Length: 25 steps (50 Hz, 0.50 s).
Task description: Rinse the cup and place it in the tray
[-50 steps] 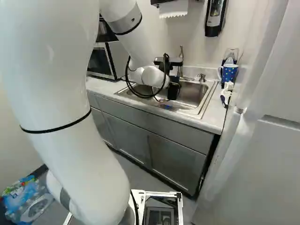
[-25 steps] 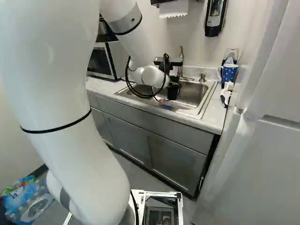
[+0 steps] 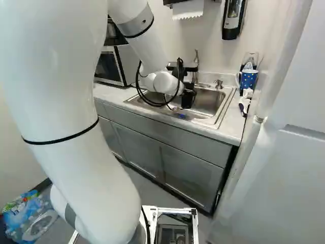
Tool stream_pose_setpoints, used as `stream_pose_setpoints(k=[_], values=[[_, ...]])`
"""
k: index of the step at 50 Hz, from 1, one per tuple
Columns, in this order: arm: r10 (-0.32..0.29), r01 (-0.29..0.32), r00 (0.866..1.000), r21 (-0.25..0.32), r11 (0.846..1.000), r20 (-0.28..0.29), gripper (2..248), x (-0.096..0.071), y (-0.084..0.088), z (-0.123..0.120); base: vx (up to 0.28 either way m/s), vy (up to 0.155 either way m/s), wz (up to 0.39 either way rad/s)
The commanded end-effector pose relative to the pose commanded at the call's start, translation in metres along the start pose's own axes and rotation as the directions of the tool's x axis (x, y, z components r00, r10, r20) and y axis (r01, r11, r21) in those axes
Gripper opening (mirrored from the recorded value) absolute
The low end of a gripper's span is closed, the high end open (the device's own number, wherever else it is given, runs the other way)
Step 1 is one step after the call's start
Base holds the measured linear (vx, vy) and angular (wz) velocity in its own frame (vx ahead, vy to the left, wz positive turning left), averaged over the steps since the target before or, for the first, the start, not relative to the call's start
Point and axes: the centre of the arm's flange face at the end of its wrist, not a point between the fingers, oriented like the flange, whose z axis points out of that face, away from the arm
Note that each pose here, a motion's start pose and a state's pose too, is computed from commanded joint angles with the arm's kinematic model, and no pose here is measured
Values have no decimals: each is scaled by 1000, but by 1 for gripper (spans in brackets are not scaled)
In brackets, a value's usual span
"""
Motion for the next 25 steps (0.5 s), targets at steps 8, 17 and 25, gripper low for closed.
stream_pose_setpoints(k=[8, 17, 25], values=[[0, 0, 1000, 0, 1000, 0, 124, 0, 0, 0, 0, 0, 0], [0, 0, 1000, 0, 1000, 0, 124, 0, 0, 0, 0, 0, 0], [0, 0, 1000, 0, 1000, 0, 124, 0, 0, 0, 0, 0, 0]])
